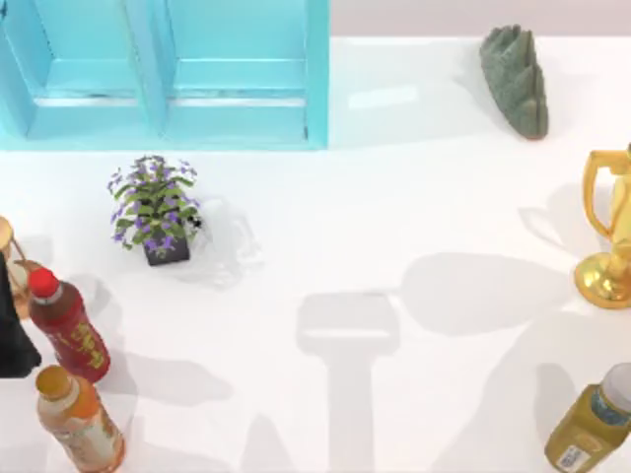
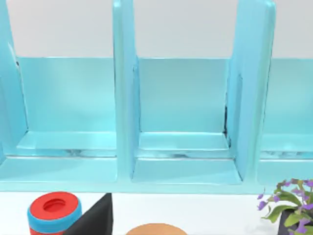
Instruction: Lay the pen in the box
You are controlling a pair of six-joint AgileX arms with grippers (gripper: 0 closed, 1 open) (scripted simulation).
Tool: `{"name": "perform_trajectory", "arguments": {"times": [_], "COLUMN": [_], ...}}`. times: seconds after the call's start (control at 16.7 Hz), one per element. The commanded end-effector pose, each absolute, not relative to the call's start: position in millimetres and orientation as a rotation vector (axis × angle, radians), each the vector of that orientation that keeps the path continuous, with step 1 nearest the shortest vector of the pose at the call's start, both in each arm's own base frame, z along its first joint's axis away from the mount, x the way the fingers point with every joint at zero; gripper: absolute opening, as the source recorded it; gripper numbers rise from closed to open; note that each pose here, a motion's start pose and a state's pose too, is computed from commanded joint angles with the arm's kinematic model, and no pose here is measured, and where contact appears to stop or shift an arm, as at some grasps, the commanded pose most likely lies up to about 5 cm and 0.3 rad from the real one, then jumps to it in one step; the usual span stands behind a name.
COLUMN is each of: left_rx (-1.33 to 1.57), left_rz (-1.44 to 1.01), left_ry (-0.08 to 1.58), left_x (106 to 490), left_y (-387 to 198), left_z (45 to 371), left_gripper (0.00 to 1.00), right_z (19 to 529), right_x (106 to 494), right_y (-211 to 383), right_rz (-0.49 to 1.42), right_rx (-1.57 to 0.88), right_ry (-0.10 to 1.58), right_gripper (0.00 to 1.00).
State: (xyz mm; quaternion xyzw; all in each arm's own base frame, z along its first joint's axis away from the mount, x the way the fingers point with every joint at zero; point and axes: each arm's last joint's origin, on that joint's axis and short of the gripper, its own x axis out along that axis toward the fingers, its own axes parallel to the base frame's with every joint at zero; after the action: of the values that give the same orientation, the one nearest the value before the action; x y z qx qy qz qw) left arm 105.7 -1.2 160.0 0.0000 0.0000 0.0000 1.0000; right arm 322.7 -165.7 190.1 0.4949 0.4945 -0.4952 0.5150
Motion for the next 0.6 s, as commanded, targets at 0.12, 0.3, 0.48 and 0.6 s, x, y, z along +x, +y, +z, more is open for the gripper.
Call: {"name": "perform_trajectory", "arguments": {"times": [0.12, 0.3, 0.48, 0.6], "left_rx": [0.0, 0.0, 0.0, 0.0], "left_rz": [0.0, 0.0, 0.0, 0.0], "left_ry": [0.0, 0.0, 0.0, 0.0], "left_x": [105.7, 105.7, 105.7, 105.7], "left_y": [-1.2, -1.2, -1.2, -1.2], "left_z": [160.0, 160.0, 160.0, 160.0], "left_gripper": [1.0, 1.0, 1.0, 1.0], "right_z": [186.6, 185.8, 185.8, 185.8], "right_x": [313.4, 310.2, 310.2, 310.2], "right_y": [-178.1, -182.7, -182.7, -182.7], "right_rz": [-1.196, -1.196, -1.196, -1.196], "right_rx": [1.212, 1.22, 1.22, 1.22], "right_ry": [1.169, 1.161, 1.161, 1.161], "right_gripper": [0.0, 0.0, 0.08, 0.23]}}
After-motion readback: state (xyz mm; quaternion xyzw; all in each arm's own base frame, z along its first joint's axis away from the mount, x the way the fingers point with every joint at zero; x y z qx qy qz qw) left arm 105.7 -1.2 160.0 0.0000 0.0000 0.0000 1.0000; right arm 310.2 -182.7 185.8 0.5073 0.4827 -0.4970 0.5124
